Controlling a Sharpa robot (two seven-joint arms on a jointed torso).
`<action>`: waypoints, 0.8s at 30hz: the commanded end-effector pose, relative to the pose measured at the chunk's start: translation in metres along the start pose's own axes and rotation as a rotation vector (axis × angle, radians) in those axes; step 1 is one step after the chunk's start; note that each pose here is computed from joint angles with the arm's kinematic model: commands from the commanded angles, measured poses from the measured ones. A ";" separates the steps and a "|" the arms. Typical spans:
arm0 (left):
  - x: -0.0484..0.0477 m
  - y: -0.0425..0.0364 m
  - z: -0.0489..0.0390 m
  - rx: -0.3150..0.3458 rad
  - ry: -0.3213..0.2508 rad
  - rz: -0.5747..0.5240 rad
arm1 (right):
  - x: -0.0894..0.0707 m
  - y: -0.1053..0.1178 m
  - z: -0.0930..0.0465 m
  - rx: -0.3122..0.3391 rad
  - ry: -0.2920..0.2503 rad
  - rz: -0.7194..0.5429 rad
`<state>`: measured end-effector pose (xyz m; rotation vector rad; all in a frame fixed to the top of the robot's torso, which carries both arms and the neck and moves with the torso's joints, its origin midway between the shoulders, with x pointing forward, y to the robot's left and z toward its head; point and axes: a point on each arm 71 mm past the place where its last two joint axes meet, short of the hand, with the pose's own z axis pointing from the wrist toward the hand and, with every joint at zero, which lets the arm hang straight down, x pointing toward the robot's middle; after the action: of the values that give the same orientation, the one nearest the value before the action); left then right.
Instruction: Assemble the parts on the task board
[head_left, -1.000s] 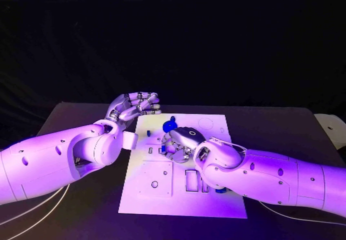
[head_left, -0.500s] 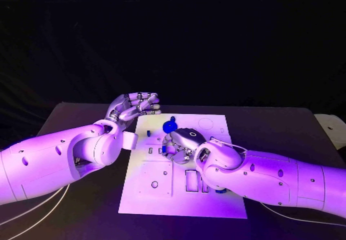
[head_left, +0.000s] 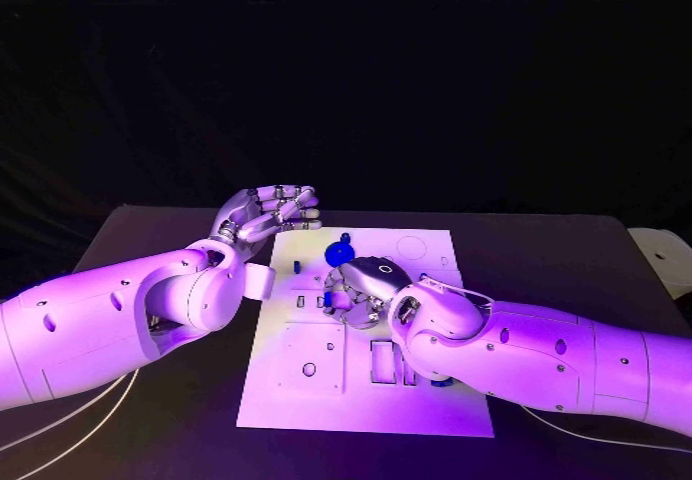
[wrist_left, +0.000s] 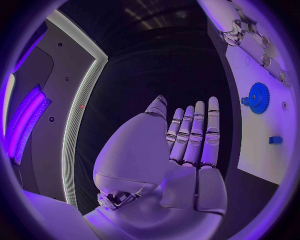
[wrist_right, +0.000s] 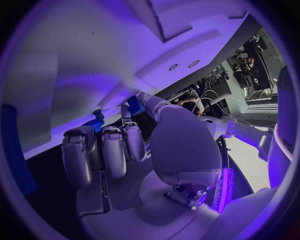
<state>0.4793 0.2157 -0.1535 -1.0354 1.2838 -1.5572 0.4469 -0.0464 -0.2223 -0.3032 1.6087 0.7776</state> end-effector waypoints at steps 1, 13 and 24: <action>0.0020 -0.0009 0.0003 0.005 0.018 -0.011 | 0.001 0.001 0.000 -0.008 -0.001 -0.011; -0.0011 0.0004 0.0006 -0.009 0.016 0.022 | -0.009 0.003 -0.007 -0.044 -0.117 0.018; -0.0083 0.0154 -0.0013 -0.205 0.159 0.227 | -0.062 -0.016 -0.036 -0.133 -0.256 0.176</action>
<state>0.4840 0.2276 -0.1638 -0.9683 1.4650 -1.4340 0.4438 -0.0932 -0.1766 -0.2094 1.4068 0.8948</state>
